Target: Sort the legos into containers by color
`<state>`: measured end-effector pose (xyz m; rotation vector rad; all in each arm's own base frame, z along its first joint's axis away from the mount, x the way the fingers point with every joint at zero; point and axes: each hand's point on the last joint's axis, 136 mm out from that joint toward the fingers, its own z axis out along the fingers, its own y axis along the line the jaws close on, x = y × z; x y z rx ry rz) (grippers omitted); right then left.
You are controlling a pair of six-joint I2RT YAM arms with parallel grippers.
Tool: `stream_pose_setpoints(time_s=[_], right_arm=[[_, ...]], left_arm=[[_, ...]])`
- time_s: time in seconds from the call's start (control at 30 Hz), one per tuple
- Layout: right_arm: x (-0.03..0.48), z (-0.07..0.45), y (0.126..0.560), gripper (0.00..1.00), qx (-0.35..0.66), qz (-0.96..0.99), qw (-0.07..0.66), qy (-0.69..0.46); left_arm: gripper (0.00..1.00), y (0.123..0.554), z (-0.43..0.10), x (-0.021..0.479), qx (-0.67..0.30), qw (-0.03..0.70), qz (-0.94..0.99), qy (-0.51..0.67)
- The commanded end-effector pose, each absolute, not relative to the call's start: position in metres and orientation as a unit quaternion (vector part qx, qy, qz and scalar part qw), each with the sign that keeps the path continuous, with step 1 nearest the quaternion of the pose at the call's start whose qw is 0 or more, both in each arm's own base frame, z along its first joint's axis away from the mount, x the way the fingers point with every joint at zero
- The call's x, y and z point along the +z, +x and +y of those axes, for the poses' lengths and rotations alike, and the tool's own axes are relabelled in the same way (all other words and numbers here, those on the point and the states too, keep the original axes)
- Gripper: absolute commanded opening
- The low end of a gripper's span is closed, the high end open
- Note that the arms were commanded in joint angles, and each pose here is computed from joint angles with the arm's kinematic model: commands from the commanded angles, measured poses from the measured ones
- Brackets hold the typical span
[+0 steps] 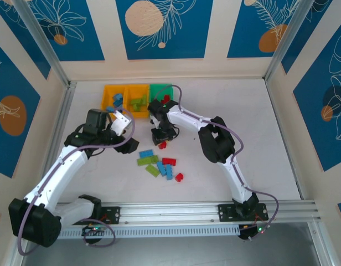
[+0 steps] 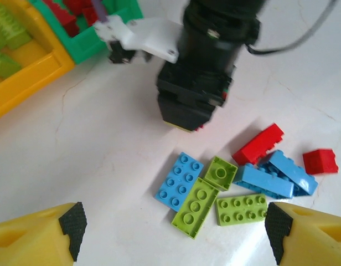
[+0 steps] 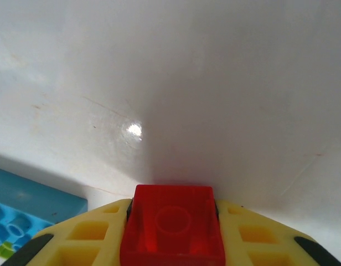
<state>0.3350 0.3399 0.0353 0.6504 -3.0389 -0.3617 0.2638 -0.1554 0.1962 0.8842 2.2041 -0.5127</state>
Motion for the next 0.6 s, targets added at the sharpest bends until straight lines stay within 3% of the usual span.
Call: stream_pose_setpoints(time_s=[0.0, 0.27, 0.57], right_arm=[[0.124, 0.349, 0.372, 0.26, -0.185, -0.963, -0.089, 0.174], [0.168, 0.343, 0.489, 0.27, -0.141, -0.946, -0.281, 0.086], [0.165, 0.348, 0.575, 0.3, -0.179, -0.907, -0.372, 0.083]], left_arm=[[0.86, 0.252, -0.166, 0.203, -0.218, 0.37, 0.808, 0.403], [0.87, 0.264, -0.175, 0.205, -0.231, 0.375, 0.802, 0.403], [0.89, 0.28, -0.166, 0.2, -0.204, 0.371, 0.832, 0.358]])
